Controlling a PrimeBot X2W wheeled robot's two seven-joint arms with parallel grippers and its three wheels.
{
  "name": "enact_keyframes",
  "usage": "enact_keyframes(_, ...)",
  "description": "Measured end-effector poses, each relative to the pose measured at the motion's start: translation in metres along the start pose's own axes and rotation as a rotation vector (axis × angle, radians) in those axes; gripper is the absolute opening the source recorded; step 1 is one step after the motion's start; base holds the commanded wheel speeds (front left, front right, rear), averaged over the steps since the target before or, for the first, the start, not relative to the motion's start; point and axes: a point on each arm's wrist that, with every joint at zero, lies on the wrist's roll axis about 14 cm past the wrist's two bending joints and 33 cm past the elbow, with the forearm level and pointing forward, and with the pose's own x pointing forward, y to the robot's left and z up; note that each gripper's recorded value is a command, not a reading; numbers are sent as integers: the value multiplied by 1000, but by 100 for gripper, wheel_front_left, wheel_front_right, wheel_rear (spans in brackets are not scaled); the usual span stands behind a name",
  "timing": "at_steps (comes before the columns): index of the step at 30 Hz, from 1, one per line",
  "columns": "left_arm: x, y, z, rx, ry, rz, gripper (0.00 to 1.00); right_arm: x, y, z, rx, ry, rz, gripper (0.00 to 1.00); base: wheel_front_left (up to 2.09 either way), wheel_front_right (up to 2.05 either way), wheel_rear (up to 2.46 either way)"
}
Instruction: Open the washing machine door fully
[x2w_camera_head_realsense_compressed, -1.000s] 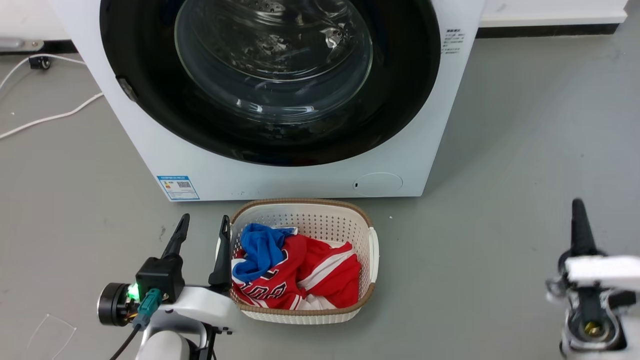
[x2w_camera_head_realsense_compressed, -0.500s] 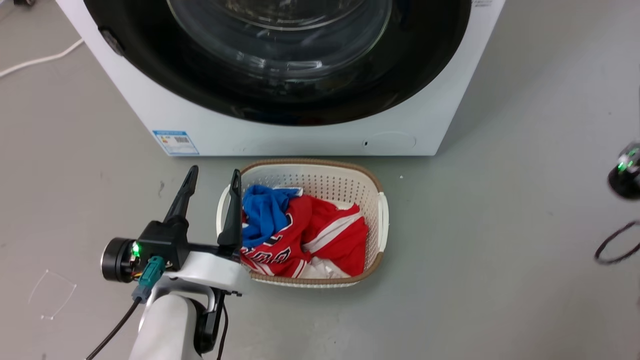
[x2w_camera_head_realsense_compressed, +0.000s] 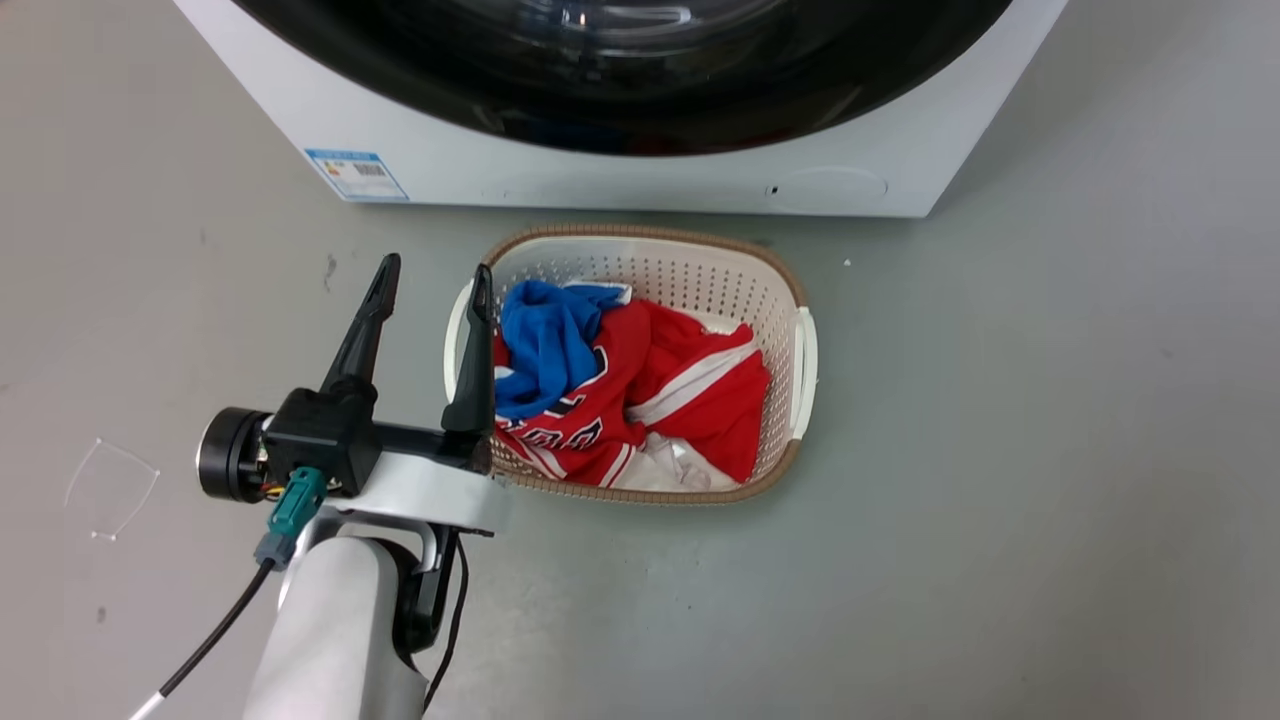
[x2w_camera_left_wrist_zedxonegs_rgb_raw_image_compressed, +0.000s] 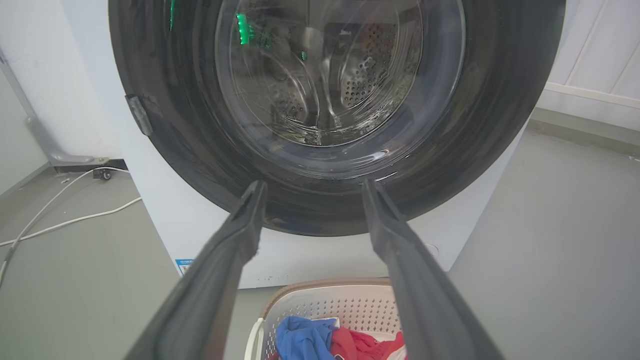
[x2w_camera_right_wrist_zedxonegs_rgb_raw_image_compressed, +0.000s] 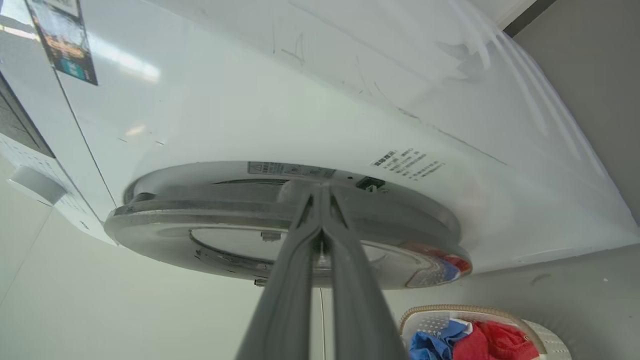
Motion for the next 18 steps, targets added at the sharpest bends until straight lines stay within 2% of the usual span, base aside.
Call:
enact_keyframes(6, 8, 2, -13, -1, 20, -2, 100, 34, 5, -30, -128, 117, -19, 0, 0, 0, 0)
enact_keyframes(18, 19, 2, -28, -5, 38, -5, 100, 79, 4, -49, -148, 145, -16, 0, 0, 0, 0)
